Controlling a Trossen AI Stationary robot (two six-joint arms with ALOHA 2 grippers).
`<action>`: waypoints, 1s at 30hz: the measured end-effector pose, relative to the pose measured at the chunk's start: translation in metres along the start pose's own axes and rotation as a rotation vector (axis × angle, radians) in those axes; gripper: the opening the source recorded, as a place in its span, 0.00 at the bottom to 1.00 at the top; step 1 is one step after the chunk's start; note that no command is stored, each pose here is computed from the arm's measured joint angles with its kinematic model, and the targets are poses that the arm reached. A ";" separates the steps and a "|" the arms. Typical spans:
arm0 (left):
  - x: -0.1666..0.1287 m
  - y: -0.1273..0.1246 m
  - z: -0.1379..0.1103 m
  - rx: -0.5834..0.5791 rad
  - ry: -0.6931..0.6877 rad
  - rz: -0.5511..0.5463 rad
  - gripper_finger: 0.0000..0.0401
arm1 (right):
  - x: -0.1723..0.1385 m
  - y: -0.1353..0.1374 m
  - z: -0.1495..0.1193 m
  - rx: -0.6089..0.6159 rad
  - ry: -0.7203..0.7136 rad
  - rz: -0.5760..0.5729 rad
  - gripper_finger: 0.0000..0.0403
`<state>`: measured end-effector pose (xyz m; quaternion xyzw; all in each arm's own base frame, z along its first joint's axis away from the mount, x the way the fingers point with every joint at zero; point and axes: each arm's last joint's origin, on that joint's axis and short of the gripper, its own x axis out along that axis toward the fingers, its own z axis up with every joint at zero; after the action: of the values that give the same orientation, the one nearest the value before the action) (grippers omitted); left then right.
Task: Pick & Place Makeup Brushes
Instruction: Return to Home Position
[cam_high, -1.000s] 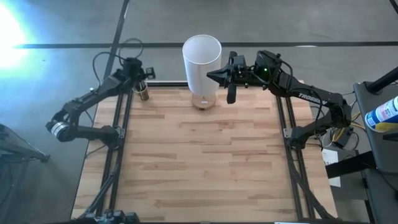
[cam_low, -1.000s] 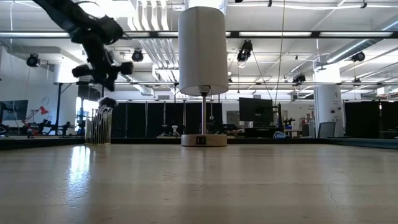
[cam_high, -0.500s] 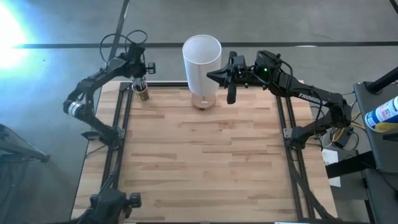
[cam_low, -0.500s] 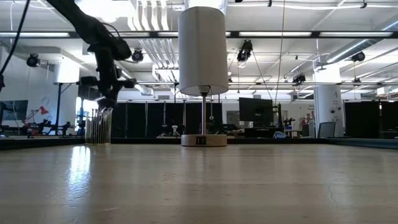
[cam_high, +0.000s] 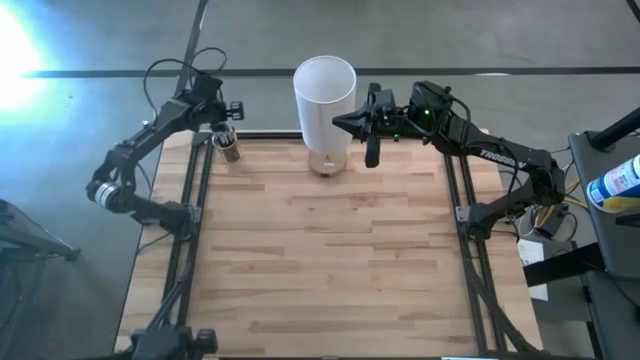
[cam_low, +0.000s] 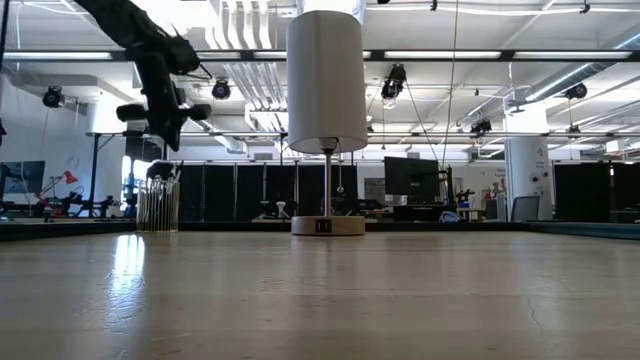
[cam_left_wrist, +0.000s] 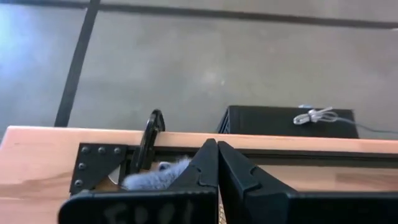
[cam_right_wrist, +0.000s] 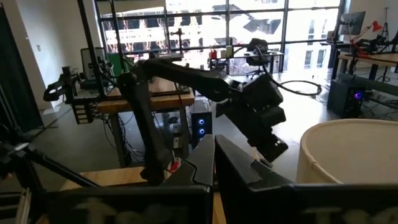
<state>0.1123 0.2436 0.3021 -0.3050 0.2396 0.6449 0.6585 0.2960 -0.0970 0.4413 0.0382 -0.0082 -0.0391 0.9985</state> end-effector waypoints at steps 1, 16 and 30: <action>-0.005 0.000 0.000 0.006 -0.012 -0.009 0.00 | 0.000 0.000 0.000 -0.003 0.000 0.000 0.02; -0.058 -0.058 -0.051 0.198 -0.406 -0.711 0.00 | -0.005 0.000 -0.037 -0.118 0.113 0.057 0.02; -0.038 -0.066 -0.145 0.272 -0.327 -1.076 0.00 | -0.091 0.015 -0.111 -0.011 0.040 0.039 0.02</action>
<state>0.1870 0.1147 0.2334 -0.1927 0.0266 0.2212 0.9556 0.2085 -0.0670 0.3302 0.0333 0.0113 -0.0187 0.9992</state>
